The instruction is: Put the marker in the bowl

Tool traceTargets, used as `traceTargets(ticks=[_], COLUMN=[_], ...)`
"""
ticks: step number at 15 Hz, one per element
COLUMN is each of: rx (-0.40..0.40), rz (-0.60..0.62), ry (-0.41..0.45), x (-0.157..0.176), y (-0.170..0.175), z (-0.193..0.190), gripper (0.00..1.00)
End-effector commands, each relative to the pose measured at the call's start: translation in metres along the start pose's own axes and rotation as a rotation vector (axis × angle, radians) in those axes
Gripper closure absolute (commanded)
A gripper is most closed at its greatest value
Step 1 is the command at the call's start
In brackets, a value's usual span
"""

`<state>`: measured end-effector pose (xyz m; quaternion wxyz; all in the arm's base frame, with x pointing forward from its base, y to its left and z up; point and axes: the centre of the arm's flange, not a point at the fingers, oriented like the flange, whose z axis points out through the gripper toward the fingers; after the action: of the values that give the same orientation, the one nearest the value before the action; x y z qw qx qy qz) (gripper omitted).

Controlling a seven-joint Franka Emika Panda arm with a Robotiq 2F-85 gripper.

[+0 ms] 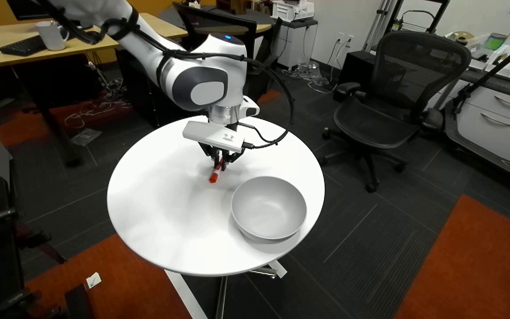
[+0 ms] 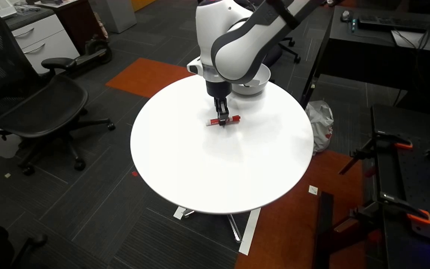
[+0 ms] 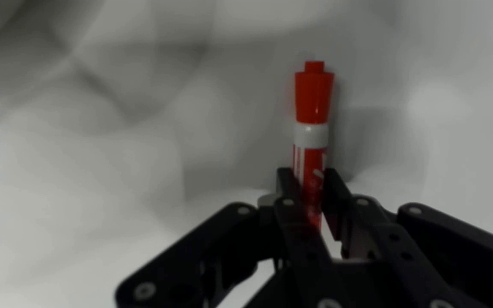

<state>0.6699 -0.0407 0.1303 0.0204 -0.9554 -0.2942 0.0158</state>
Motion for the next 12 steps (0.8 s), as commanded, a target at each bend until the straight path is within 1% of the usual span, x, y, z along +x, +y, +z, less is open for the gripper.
traceTargets(ticks=[1, 5, 8, 12], rx=[-0.02, -0.053, -0.091, -0.128], rz=[0.032, 0.091, 0.15, 0.294], ry=[0.001, 0.029, 0.052, 0.121], x=[0.002, -0.004, -0.014, -0.04], y=[-0.01, -0.02, -0.022, -0.005], z=[-0.027, -0.068, -0.101, -0.145], gripper=[0.95, 0.95, 0.95, 0.95])
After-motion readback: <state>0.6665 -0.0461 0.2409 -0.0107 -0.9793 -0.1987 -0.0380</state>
